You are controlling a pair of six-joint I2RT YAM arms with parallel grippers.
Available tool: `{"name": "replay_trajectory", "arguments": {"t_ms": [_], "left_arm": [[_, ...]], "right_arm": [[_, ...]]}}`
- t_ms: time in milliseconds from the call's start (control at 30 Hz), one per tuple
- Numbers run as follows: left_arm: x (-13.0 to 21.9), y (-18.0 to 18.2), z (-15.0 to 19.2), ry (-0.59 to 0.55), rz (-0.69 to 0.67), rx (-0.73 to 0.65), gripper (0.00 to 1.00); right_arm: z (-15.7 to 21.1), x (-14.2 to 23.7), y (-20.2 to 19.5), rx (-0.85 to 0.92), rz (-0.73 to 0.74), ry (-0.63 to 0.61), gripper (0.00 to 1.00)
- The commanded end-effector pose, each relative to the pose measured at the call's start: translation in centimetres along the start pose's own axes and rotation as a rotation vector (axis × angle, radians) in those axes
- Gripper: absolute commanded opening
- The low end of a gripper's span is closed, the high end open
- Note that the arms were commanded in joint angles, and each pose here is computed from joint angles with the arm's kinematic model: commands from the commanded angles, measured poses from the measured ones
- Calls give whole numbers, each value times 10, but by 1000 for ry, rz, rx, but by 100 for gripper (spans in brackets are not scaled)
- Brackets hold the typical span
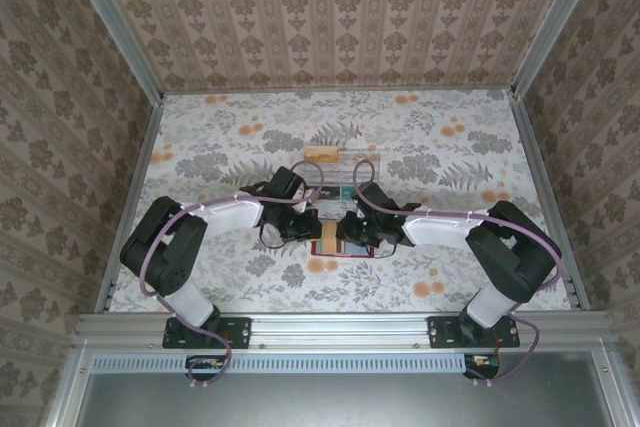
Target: Take the credit cards out of the card holder
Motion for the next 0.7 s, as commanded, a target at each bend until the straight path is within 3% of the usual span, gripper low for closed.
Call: {"name": "replay_trajectory", "arguments": {"t_ms": [0,467,667], "left_arm": [[-4,2,1,32,-32,-11,0],[-13,13,4,69,-89,27,0],[-12,13,4,67,-90,27,0]], "right_arm": [[3,-3,-8,-27,6,15,21],[6,-7,-15,-37,-14,33,22],[5,-9,-12,-41,-39,37,10]]}}
Point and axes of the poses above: each hand's point on the last joint's axis, 136 mm out from that joint toward the fingers, its own x axis back along the fingers, its own y axis along the line the jaws close on, z = x × y, the point moved 8 cm from there along x, back along the fingers, and after that the axes turned 2 degrees about x, right-handed, at the moved point
